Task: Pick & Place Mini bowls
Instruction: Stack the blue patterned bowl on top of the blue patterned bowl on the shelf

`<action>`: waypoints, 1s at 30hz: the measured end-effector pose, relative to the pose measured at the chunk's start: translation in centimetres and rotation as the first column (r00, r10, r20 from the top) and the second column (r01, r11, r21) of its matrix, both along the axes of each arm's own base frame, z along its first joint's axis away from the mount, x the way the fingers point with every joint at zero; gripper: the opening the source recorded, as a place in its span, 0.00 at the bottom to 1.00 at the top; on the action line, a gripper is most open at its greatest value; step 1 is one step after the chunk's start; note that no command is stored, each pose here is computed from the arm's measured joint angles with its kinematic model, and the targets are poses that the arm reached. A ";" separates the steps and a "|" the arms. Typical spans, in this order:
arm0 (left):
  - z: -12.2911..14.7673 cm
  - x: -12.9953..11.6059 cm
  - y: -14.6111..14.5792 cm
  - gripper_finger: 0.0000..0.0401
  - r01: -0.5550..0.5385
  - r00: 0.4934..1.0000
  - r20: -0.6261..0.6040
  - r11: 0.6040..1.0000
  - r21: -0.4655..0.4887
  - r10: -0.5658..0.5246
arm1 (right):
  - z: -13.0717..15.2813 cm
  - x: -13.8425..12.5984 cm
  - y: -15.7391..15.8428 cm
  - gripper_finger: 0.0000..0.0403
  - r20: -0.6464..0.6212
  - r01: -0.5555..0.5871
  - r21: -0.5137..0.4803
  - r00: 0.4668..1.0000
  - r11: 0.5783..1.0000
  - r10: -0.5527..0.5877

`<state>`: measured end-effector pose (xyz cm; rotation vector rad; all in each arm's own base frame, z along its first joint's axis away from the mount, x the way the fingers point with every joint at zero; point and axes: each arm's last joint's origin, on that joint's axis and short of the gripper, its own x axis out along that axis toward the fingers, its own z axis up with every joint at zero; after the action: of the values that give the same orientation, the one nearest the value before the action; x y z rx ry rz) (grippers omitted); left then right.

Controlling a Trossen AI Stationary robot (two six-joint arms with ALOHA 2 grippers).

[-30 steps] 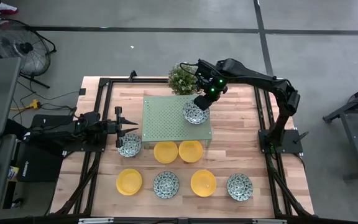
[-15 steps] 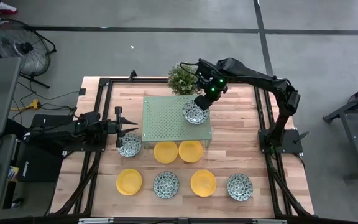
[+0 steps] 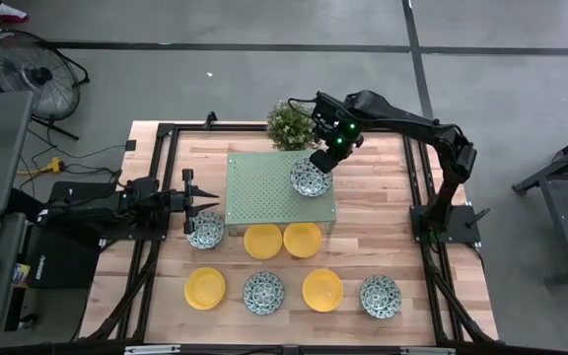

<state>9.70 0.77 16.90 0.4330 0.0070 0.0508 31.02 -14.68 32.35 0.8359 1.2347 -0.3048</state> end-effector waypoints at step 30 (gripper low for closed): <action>0.0 0.0 0.0 0.20 0.000 1.000 0.000 1.000 0.000 0.000 | 10.1 -5.4 2.8 0.44 0.123 -0.043 -0.169 0.990 0.985 0.065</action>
<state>9.70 0.77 16.91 0.4330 0.0066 0.0505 25.62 -11.83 42.49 0.6671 1.0942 -0.3012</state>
